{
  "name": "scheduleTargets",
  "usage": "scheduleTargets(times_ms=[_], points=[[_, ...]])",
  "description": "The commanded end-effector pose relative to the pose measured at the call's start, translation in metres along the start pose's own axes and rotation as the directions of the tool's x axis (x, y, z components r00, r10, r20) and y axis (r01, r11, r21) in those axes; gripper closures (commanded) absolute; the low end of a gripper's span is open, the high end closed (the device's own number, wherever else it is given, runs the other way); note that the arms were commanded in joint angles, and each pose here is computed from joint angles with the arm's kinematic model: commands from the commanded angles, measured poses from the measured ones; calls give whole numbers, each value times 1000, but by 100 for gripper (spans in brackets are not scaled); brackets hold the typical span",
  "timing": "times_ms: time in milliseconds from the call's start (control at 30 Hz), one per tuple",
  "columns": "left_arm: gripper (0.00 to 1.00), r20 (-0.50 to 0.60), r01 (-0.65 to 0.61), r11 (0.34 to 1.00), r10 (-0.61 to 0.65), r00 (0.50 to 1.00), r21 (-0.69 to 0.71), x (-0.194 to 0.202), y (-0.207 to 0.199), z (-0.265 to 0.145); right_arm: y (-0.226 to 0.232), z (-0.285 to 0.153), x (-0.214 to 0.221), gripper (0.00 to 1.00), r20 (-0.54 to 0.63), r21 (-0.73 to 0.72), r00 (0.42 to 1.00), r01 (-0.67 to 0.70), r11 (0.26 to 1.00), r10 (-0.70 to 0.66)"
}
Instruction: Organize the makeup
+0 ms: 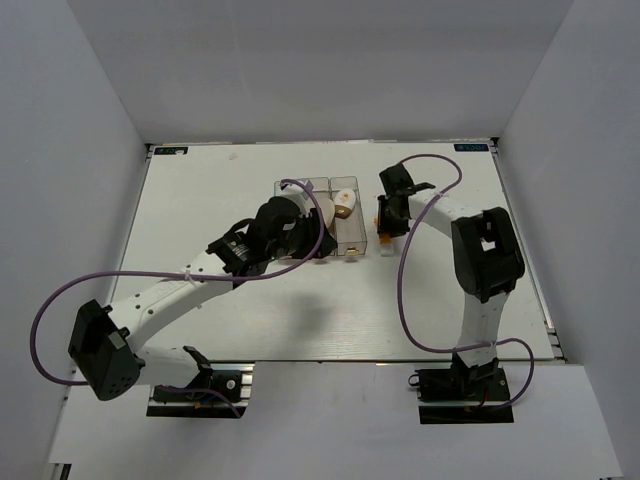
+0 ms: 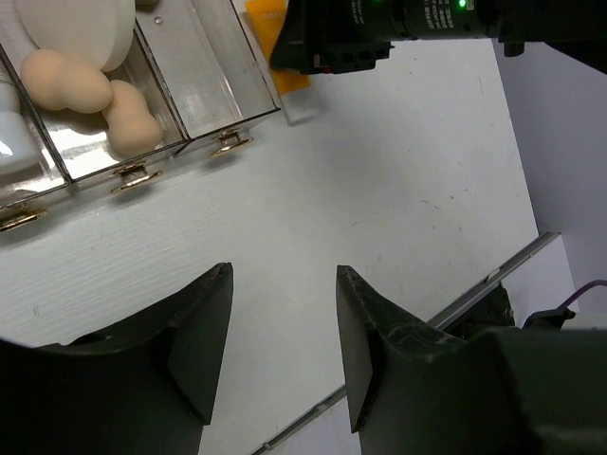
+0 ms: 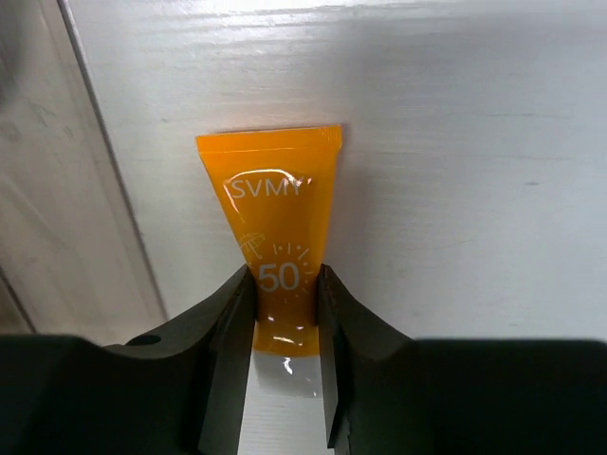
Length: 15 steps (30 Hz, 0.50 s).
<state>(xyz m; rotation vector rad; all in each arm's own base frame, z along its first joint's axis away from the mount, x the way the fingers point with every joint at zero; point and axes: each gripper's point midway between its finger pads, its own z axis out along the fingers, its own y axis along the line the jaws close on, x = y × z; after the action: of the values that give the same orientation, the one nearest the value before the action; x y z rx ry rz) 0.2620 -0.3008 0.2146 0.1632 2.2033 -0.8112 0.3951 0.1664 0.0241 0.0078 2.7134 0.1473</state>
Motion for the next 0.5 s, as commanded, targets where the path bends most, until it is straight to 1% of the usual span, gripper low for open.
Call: scheduleTargets(times_ms=[0,33,67,100,133,167,200,233,300,367,400,433,467], points=[[42,56,16,1000,-17,998,10,-12,-2,-18,-14,-23,-30,71,148,32,977,148,988,-151],[42,55,16,1000,-16,998,6,-10,0,-18,-8,-41,-44,71,218,-3,960,180,984,-175],[42,63,18,1000,-19,998,10,-11,-1,-20,-1,-47,-54,71,282,-28,936,228,973,-211],[42,61,21,1000,-21,998,9,-10,0,-20,1,-57,-62,71,328,-23,906,290,957,-267],[42,63,20,1000,-20,998,6,-9,1,-20,13,-75,-71,71,385,-63,877,337,939,-288],[42,67,20,1000,-20,998,5,-10,1,-20,22,-84,-76,72,417,-86,856,371,924,-305],[42,68,20,1000,-20,997,6,-10,1,-21,38,-95,-81,72,457,-136,828,427,894,-326],[42,70,20,1000,-20,997,4,-10,2,-20,44,-102,-85,73,474,-160,819,442,883,-324],[42,73,20,1000,-21,997,6,-11,2,-21,66,-117,-95,74,500,-226,810,462,858,-305],[42,72,19,1000,-19,997,1,-11,2,-22,91,-133,-105,74,513,-302,821,447,842,-252],[42,73,19,1000,-19,997,0,-11,2,-22,96,-133,-106,73,511,-316,821,454,833,-254],[42,74,19,1000,-19,997,-4,-12,3,-22,102,-126,-105,73,483,-348,846,422,837,-225],[43,78,19,1000,-19,997,-7,-12,4,-23,107,-125,-106,72,471,-370,858,403,837,-205]])
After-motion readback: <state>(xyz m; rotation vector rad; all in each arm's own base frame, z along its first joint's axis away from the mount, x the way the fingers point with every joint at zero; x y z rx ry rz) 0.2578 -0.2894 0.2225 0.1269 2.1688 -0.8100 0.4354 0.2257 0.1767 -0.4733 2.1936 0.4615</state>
